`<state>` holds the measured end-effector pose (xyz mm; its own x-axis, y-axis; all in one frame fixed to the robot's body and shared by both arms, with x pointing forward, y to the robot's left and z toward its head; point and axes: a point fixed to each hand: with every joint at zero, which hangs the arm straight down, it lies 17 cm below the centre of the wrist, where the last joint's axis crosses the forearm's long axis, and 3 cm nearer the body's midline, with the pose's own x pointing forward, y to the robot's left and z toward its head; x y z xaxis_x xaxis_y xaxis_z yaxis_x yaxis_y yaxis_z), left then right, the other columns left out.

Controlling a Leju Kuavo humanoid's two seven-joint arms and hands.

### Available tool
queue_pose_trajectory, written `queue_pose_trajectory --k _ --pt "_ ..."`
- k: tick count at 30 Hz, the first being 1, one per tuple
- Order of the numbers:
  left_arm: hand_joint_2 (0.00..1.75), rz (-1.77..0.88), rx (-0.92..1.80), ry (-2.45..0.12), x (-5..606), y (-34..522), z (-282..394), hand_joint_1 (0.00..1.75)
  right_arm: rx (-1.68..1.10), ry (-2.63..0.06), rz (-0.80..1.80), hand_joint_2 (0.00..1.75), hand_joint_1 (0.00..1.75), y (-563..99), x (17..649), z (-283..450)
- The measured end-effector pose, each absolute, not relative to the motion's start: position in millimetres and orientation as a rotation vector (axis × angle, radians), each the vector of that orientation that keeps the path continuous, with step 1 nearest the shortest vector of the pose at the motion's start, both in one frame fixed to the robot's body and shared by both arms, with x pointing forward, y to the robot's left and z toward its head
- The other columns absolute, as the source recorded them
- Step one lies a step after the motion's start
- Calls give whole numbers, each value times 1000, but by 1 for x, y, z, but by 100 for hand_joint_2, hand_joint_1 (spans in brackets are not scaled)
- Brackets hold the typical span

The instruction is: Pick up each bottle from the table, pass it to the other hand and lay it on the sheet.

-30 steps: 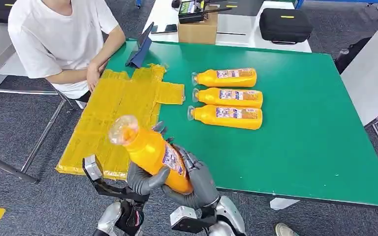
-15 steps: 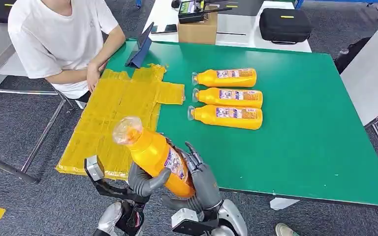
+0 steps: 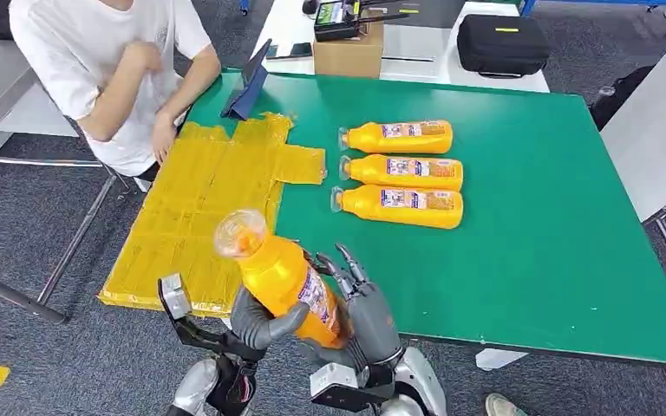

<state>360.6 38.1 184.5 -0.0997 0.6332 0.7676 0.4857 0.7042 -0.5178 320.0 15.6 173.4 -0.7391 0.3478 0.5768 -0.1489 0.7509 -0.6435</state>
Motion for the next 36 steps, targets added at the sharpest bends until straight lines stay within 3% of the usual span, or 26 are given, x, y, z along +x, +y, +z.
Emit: queue_pose_trajectory --k 7,13,23,28,36 --pt "175 -71 -126 -1981 402 110 174 175 -394 -2399 819 0 0 -14 319 220" --pt "175 -238 271 -2010 428 168 168 175 -439 -2477 750 0 0 -34 319 240" --pt "175 -424 631 -1891 478 234 134 175 -372 -2517 702 0 0 -38 317 249" --pt "175 -820 948 -1781 498 246 104 175 -239 -2534 720 0 0 -29 315 251" --pt "175 -981 870 -1664 506 247 56 175 -175 -2552 735 0 0 -22 316 255"
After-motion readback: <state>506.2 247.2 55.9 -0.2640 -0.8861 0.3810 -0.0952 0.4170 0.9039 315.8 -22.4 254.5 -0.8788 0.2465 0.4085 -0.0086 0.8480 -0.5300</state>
